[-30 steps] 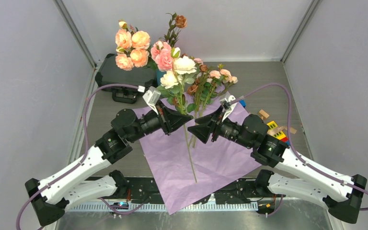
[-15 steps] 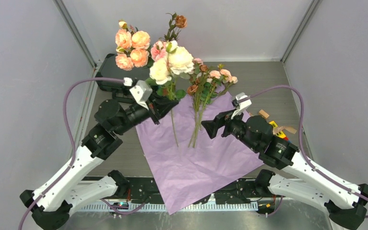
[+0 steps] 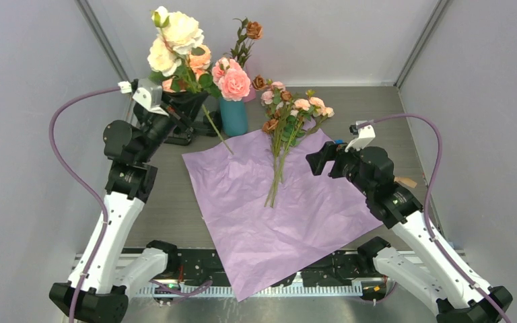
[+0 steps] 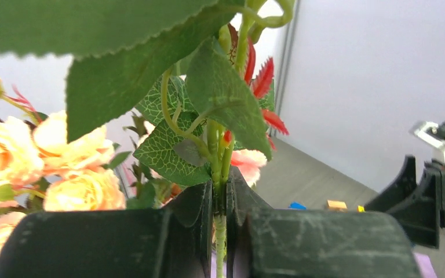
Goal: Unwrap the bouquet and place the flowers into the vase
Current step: Insert the fake flower into the vase.
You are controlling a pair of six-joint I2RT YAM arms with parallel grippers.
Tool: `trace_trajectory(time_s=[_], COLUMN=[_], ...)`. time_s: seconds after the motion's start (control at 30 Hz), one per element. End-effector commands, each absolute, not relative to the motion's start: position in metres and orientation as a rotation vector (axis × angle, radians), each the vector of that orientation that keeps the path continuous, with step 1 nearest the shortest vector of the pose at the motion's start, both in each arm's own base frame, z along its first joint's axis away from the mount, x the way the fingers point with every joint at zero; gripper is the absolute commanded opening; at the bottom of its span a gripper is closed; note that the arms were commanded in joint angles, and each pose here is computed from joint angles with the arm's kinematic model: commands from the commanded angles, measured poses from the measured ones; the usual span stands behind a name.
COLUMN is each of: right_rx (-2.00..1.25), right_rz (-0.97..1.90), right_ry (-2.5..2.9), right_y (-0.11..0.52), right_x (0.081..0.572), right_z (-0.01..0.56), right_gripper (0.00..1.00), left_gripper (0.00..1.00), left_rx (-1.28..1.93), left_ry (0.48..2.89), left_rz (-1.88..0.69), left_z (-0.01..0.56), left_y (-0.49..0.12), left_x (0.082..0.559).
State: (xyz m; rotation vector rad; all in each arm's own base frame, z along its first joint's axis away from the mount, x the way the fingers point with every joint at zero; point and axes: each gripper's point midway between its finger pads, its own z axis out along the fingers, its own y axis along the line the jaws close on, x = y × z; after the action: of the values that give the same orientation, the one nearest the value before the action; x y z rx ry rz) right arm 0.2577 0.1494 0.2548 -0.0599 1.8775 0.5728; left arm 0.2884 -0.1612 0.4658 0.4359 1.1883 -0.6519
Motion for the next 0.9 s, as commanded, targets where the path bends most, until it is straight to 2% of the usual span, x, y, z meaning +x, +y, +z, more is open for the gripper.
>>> trace_trajectory(time_s=[0.0,0.33,0.87], right_rx=[-0.048,0.022,0.040], right_rz=[0.649,0.685,0.755], right_ry=[1.877,1.887,1.867], right_y=[0.151,0.138,0.139], right_x=[0.261,0.277,0.285], right_z=[0.255,0.249,0.249], right_gripper=[0.97,0.97,0.96], left_gripper=[0.00,0.00,0.00], left_rx=[0.370,0.258,0.263], left_ry=[0.954,0.823,0.792], left_rz=[-0.626,-0.510,-0.432], left_z=[0.526,0.551,0.563], left_y=[-0.142,-0.118,-0.117], left_x=[0.286,0.316,0.347])
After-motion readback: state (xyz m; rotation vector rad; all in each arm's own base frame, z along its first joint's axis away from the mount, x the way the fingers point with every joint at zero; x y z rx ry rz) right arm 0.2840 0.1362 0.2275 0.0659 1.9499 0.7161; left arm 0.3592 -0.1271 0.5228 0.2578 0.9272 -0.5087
